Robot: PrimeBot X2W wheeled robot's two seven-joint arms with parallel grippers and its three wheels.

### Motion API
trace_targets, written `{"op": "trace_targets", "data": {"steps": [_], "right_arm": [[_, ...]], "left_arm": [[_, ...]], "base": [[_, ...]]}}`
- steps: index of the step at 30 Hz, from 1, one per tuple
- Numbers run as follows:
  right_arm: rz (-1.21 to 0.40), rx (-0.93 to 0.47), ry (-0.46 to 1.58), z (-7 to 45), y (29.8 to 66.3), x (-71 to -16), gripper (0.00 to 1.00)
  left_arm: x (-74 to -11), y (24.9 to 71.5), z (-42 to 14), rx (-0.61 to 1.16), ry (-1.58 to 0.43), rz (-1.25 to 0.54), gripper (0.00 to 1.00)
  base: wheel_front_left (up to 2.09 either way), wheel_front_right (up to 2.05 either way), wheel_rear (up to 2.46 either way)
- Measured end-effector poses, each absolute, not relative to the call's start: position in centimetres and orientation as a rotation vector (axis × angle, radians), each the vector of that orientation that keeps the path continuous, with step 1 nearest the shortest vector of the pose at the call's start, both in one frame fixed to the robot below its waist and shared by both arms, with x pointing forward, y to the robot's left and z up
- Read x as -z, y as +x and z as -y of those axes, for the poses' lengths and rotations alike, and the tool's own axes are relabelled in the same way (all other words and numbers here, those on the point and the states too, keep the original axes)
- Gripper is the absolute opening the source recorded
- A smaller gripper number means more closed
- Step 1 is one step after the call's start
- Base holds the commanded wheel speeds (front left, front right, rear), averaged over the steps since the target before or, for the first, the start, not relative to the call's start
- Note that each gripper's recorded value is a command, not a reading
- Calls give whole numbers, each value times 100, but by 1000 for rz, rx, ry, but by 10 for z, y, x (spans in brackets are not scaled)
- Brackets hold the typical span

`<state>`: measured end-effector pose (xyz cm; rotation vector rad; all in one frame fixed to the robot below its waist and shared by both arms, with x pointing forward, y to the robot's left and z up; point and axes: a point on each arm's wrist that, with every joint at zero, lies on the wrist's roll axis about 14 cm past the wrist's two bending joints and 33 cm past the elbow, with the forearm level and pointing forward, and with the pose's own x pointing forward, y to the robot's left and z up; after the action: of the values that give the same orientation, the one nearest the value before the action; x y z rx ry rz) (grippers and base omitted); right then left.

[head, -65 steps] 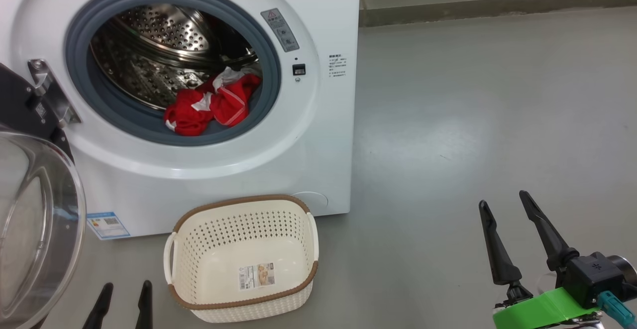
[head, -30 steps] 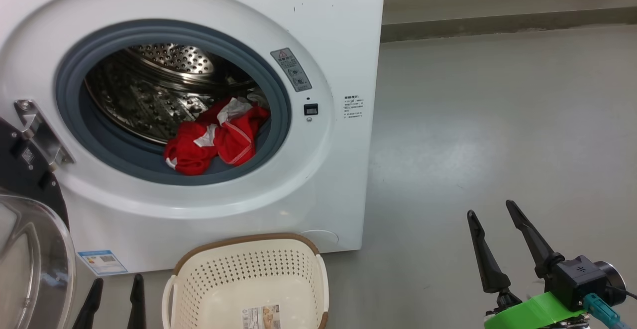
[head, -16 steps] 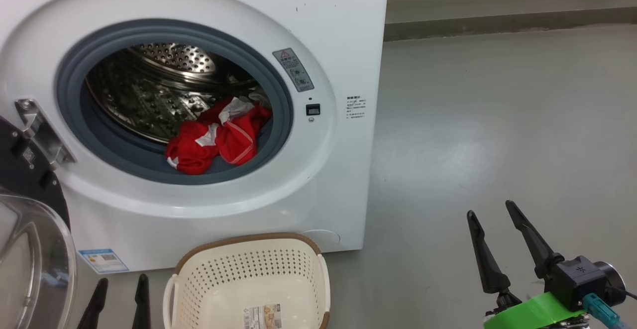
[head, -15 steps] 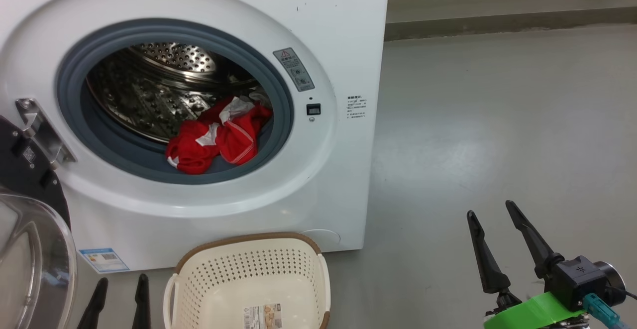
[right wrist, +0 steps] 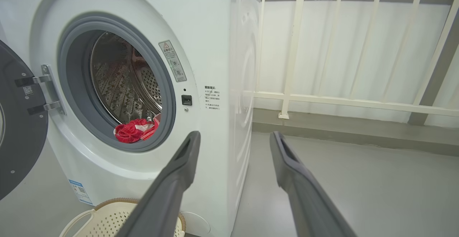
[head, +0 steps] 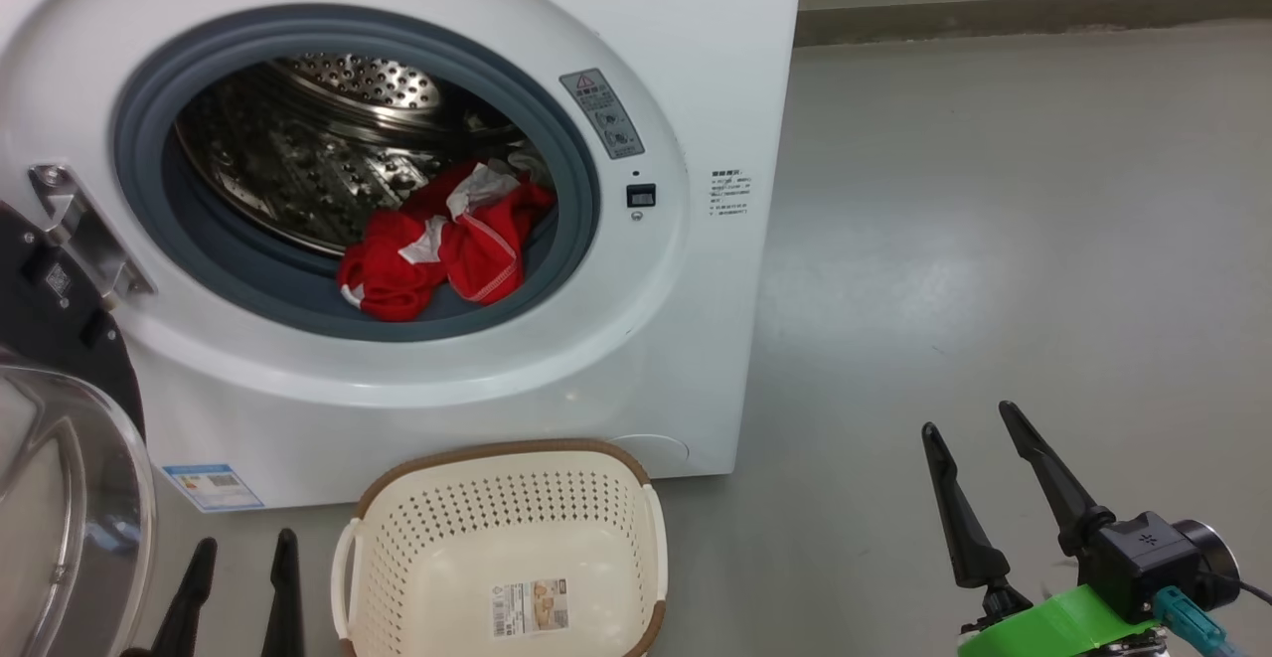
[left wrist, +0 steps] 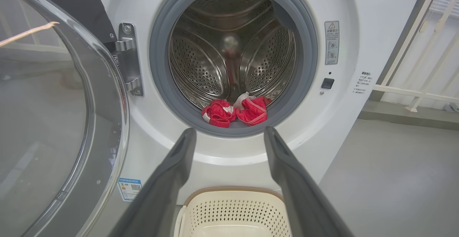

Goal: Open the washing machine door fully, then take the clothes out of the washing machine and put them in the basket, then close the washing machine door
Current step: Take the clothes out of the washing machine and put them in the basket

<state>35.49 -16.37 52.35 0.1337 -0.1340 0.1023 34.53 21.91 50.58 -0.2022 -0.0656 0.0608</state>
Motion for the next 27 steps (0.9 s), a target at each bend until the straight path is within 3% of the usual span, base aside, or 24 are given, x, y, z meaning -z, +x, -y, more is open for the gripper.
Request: {"op": "trace_targets", "data": {"steps": [27], "right_arm": [[82,-186,106,136,435,-496,100]], "left_arm": [[-522,490,-194,1,-229,131,100]], "base": [[0,0,0]]}}
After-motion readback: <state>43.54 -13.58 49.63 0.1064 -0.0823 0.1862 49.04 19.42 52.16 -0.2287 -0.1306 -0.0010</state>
